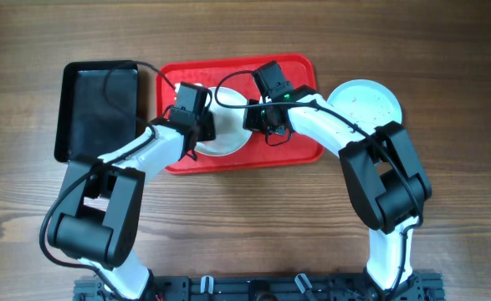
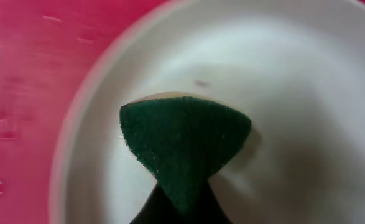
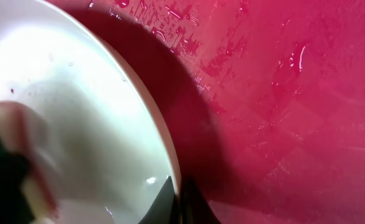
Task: Clean dirty plates on tray and stack at the side
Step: 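Continue scrubbing the plate center with the left gripper's sponge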
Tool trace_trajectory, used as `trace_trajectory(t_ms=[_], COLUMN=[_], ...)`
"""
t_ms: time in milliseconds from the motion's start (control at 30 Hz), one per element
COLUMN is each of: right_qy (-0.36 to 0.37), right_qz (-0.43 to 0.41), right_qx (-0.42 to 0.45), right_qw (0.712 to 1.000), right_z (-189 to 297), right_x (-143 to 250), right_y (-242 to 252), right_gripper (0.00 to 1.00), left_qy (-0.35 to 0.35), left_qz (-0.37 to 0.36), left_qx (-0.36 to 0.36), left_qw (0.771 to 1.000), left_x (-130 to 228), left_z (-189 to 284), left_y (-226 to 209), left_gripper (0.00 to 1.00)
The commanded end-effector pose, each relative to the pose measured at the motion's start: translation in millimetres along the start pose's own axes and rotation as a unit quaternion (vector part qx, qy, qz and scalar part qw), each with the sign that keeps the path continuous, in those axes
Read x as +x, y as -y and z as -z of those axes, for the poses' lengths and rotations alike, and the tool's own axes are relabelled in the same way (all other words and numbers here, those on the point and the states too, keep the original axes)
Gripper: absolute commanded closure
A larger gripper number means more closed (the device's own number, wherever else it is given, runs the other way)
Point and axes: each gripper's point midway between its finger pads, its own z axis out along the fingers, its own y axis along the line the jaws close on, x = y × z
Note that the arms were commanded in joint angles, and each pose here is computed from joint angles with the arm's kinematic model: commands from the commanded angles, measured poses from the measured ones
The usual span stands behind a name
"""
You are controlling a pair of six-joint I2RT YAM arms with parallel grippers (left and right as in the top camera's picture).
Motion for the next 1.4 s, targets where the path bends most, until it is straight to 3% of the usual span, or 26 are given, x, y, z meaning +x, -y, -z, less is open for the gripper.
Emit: trace_trajectory(t_ms=[0, 133, 300, 367, 633, 733, 833, 1067, 1167, 1233, 1367], right_qy=[-0.007, -0.008, -0.008, -0.007, -0.007, -0.008, -0.008, -0.007, -0.007, -0.007, -0.008], right_qz=[0.005, 0.006, 0.005, 0.005, 0.005, 0.005, 0.005, 0.006, 0.006, 0.006, 0.009], right_qx=[0.014, 0.014, 0.014, 0.014, 0.014, 0.014, 0.014, 0.014, 0.014, 0.014, 0.014], right_qw=[1.000, 1.000, 1.000, 1.000, 1.000, 1.000, 1.000, 1.000, 1.000, 1.000, 1.000], right_z=[-12, -12, -12, -12, -12, -12, -12, -12, -12, -12, -12], right_x=[5, 5, 5, 5, 5, 5, 5, 5, 5, 5, 5], right_y=[10, 10, 10, 10, 10, 10, 10, 10, 10, 10, 10], right_gripper=[0.96, 0.96, 0.96, 0.96, 0.96, 0.96, 0.96, 0.96, 0.96, 0.96, 0.96], left_qy=[-0.247, -0.275, -0.324, -0.320, -0.231, -0.227, -0.269, -0.420, -0.446, -0.439, -0.372], left_qz=[-0.037, -0.024, -0.071, -0.073, -0.063, -0.043, -0.025, 0.008, 0.013, 0.008, 0.004], left_qx=[-0.229, -0.172, 0.025, 0.048, 0.063, 0.052, 0.062, 0.080, 0.074, 0.066, 0.020], left_qw=[0.941, 0.946, 0.943, 0.944, 0.969, 0.971, 0.961, 0.904, 0.892, 0.896, 0.928], left_x=[190, 201, 216, 214, 172, 160, 162, 190, 199, 197, 174], left_z=[-22, -25, -26, -27, -51, -53, -43, 10, 21, 18, -9], left_y=[-126, -107, -47, -40, -33, -41, -40, -29, -31, -34, -46], left_gripper=[0.96, 0.96, 0.96, 0.96, 0.96, 0.96, 0.96, 0.96, 0.96, 0.96, 0.96])
